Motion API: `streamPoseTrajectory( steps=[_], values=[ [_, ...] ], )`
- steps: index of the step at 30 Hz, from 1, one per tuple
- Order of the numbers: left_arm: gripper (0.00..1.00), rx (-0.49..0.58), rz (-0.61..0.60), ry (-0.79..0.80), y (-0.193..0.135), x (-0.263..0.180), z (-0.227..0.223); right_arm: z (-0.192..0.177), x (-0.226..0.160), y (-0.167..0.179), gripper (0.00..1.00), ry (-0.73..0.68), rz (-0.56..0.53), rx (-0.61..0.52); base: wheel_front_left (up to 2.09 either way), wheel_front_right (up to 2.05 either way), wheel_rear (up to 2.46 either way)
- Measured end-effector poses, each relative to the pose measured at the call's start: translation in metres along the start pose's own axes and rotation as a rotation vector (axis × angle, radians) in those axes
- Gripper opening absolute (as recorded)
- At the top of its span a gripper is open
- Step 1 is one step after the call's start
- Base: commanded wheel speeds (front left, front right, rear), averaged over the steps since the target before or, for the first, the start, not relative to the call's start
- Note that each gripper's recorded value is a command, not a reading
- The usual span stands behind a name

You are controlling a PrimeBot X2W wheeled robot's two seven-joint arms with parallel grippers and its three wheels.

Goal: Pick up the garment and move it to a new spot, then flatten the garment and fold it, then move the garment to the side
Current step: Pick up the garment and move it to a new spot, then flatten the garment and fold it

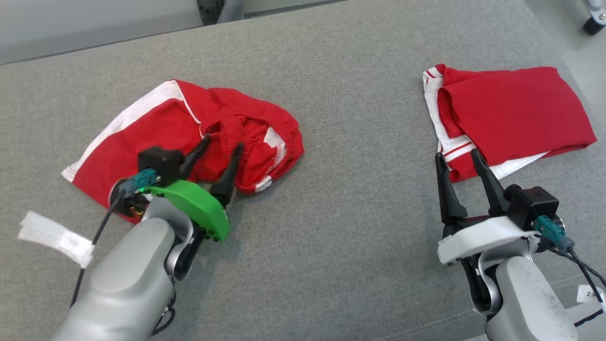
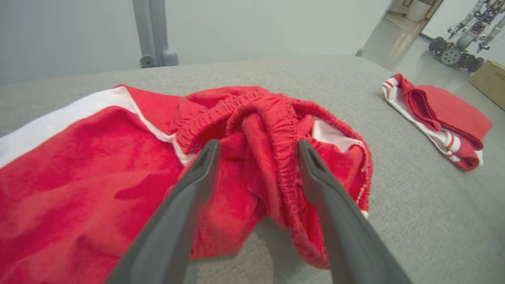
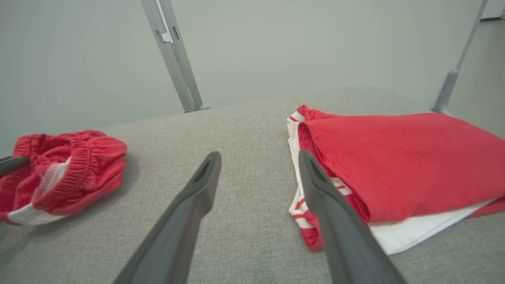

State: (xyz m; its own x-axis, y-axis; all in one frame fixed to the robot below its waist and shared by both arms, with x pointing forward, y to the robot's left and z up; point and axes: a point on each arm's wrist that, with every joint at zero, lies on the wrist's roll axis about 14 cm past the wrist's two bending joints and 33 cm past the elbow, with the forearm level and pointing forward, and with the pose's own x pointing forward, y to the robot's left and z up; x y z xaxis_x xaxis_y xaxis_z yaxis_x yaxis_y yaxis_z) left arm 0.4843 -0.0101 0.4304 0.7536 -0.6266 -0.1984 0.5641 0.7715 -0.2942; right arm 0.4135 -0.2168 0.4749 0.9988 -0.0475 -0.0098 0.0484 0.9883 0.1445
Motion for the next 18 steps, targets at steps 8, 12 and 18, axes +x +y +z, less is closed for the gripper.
streamPoseTrajectory(
  steps=[8, 12, 18],
  values=[
    [1.00, -0.022, 0.297, -0.092, 0.058, -0.090, -0.002, 0.007, -0.013, 0.020, 1.00, -0.018, 0.052, 0.021, 0.00, 0.00, 0.00],
    [1.00, -0.026, 0.418, -0.127, 0.070, -0.135, -0.007, 0.011, -0.022, 0.029, 1.00, -0.026, 0.075, 0.028, 0.00, 0.00, 0.00],
    [1.00, 0.004, 0.554, -0.172, 0.073, -0.188, -0.014, 0.014, -0.034, 0.038, 1.00, -0.036, 0.103, 0.026, 0.00, 0.00, 0.00]
  ],
)
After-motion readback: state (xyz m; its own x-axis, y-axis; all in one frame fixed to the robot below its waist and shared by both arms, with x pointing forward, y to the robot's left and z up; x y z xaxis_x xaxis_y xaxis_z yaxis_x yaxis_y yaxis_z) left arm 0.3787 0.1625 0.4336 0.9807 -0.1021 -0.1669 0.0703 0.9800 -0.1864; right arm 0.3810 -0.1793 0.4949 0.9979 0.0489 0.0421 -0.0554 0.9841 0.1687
